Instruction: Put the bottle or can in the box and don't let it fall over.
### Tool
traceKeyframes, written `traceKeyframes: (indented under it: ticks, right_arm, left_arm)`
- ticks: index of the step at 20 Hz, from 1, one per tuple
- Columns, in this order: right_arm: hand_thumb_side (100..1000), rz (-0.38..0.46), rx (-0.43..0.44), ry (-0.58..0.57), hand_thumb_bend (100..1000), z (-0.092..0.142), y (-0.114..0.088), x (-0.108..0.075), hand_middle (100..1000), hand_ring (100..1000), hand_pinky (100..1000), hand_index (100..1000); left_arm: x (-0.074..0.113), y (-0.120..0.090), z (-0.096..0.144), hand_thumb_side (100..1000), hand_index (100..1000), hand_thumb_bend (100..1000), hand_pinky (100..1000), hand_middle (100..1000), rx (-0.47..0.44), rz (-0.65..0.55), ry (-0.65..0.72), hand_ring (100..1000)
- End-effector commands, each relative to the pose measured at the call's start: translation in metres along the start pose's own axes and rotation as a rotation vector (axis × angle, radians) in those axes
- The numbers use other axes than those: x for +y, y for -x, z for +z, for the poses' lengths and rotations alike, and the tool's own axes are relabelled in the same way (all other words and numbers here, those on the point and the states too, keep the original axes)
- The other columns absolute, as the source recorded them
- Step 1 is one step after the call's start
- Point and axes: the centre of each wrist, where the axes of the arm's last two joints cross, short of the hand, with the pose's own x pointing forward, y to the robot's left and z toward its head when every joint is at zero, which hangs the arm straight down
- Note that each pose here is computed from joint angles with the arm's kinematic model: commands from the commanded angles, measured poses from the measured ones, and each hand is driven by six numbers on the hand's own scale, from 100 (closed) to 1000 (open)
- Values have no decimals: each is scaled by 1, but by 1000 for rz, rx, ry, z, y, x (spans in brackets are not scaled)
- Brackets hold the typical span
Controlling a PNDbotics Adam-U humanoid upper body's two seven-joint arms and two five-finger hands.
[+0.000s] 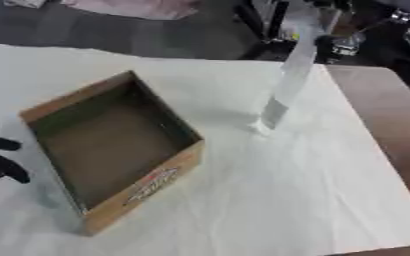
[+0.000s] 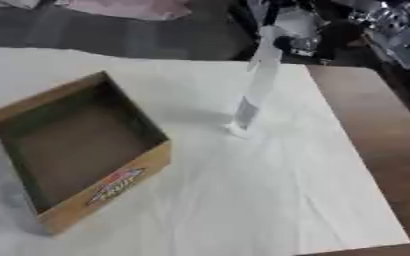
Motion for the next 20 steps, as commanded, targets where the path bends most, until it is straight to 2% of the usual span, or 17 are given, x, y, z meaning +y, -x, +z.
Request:
traceKeyframes:
  ticks: [1, 20]
  right_arm:
    - [320, 217, -192, -266, 337, 5, -6, -13, 1000, 1000, 1000, 954]
    - [284, 190, -183, -298, 341, -1, 0, 1, 1000, 1000, 997, 929]
  left_arm:
    - [1, -6, -4, 785, 904, 153, 523, 670, -20, -19, 12, 524]
    - [0, -6, -6, 791, 904, 154, 523, 670, -21, -24, 19, 521]
